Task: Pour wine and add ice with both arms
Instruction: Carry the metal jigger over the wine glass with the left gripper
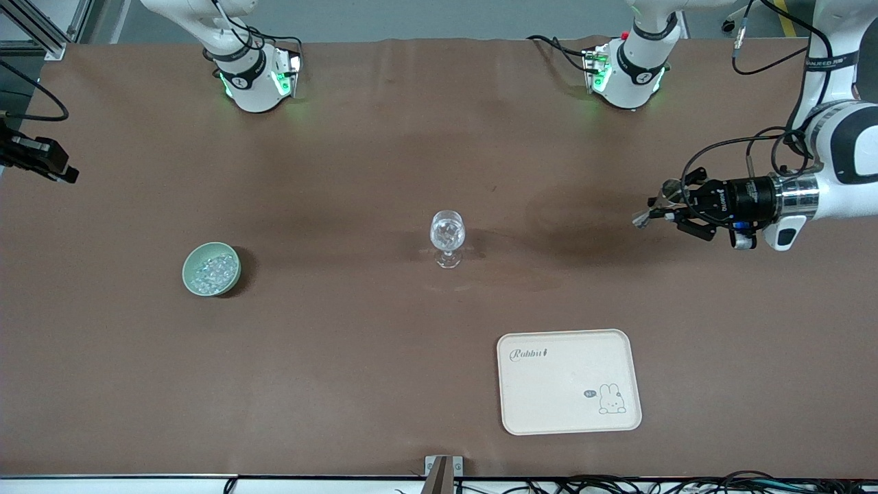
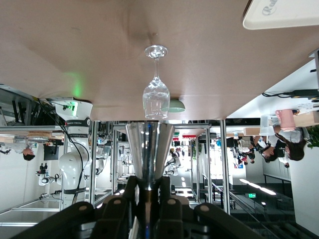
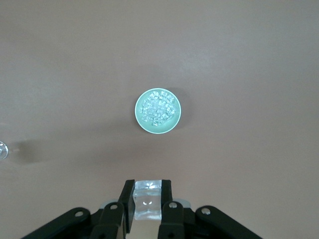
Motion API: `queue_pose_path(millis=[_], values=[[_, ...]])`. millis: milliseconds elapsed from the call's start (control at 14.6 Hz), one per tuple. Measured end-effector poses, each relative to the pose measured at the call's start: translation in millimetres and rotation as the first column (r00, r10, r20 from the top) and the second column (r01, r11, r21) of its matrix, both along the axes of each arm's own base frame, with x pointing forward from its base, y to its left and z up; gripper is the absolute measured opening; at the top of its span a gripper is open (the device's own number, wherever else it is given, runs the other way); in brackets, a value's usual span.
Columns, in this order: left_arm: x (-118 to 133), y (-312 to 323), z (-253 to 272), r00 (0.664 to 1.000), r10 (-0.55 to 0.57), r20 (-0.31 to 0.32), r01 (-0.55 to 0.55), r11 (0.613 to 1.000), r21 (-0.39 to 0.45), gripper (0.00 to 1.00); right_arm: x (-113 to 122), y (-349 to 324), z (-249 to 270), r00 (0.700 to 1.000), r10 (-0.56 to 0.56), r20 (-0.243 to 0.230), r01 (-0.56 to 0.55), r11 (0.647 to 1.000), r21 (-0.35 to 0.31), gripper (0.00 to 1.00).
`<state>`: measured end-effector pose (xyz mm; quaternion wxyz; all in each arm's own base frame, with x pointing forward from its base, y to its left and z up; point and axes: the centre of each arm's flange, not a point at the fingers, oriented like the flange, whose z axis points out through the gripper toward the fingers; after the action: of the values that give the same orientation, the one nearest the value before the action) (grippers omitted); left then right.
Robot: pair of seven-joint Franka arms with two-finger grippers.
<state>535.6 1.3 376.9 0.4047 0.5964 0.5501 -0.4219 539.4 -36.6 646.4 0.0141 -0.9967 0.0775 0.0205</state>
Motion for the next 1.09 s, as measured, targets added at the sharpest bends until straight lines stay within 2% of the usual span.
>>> queue_pose_path(millis=[342, 616, 821, 1094], values=[[4.6, -113.8, 31.9, 1.000, -0.001, -0.030, 0.005, 0.993, 0.122, 0.21, 0.0, 0.1, -0.1, 1.000, 0.000, 0.000, 0.000, 1.000, 0.000, 0.25], [-6.4, -192.1, 24.2, 1.000, -0.011, 0.012, 0.008, 0.977, 0.213, 0.21, 0.0, -0.5, -0.1, 1.000, -0.001, 0.000, 0.001, 1.000, 0.000, 0.25], [-12.4, -221.1, 10.9, 1.000, -0.011, 0.024, 0.004, 0.958, 0.286, 0.21, -0.1, -1.7, -0.1, 1.000, -0.003, 0.000, 0.003, 1.000, 0.000, 0.25], [-17.5, -261.4, -16.9, 0.998, 0.012, 0.059, -0.032, 0.939, 0.342, 0.21, -0.2, -1.8, -0.1, 1.000, -0.003, -0.001, 0.003, 1.000, 0.000, 0.25]])
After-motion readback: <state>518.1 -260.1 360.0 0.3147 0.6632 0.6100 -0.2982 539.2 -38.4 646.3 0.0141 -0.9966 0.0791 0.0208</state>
